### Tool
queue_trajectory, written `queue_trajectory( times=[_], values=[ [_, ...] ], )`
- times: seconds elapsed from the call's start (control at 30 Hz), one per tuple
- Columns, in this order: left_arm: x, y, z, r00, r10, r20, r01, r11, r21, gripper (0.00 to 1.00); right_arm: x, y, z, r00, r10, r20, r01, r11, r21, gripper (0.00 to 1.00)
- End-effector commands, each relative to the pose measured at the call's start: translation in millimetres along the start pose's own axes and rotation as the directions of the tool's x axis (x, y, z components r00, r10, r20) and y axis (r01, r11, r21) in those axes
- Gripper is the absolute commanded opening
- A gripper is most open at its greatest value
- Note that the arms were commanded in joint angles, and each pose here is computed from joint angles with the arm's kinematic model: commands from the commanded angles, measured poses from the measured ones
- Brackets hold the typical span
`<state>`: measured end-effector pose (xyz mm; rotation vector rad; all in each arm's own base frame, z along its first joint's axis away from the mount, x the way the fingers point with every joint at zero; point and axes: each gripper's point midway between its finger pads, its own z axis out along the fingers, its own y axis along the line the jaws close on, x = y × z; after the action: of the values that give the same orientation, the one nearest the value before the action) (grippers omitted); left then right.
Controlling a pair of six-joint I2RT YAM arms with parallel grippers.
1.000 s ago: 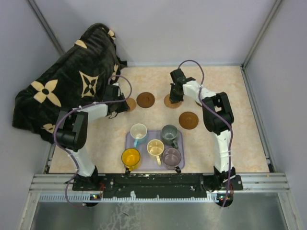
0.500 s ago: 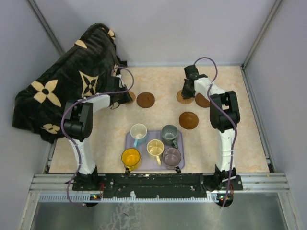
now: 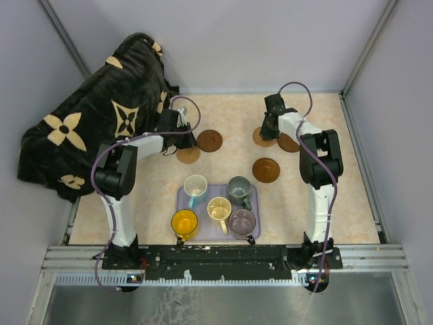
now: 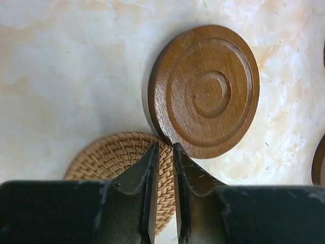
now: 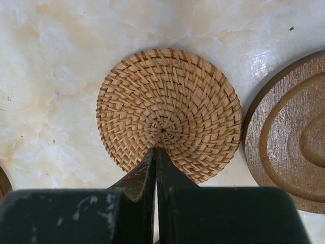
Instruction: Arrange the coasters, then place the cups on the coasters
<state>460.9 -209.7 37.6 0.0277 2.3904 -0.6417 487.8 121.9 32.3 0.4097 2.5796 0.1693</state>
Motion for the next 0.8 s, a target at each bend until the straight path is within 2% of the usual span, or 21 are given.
queue_trajectory(
  times=[0.0, 0.47, 0.77],
  values=[
    [19.5, -9.6, 8.0, 0.998, 0.024, -0.058, -0.023, 0.999, 0.029, 0.23, 28.7, -27.6, -3.3, 0.996, -0.028, -0.082, 0.034, 0.997, 0.072, 0.0],
    [16.5, -14.6, 8.9, 0.997, 0.047, -0.053, -0.045, 0.998, 0.04, 0.23, 47.2, 4.0, -3.5, 0.981, -0.164, -0.101, 0.17, 0.984, 0.05, 0.0],
    [26.0, -24.3, 17.5, 0.994, 0.064, -0.083, -0.058, 0.996, 0.072, 0.23, 57.5, 17.3, -2.2, 0.977, -0.184, -0.112, 0.189, 0.981, 0.039, 0.0]
  ],
)
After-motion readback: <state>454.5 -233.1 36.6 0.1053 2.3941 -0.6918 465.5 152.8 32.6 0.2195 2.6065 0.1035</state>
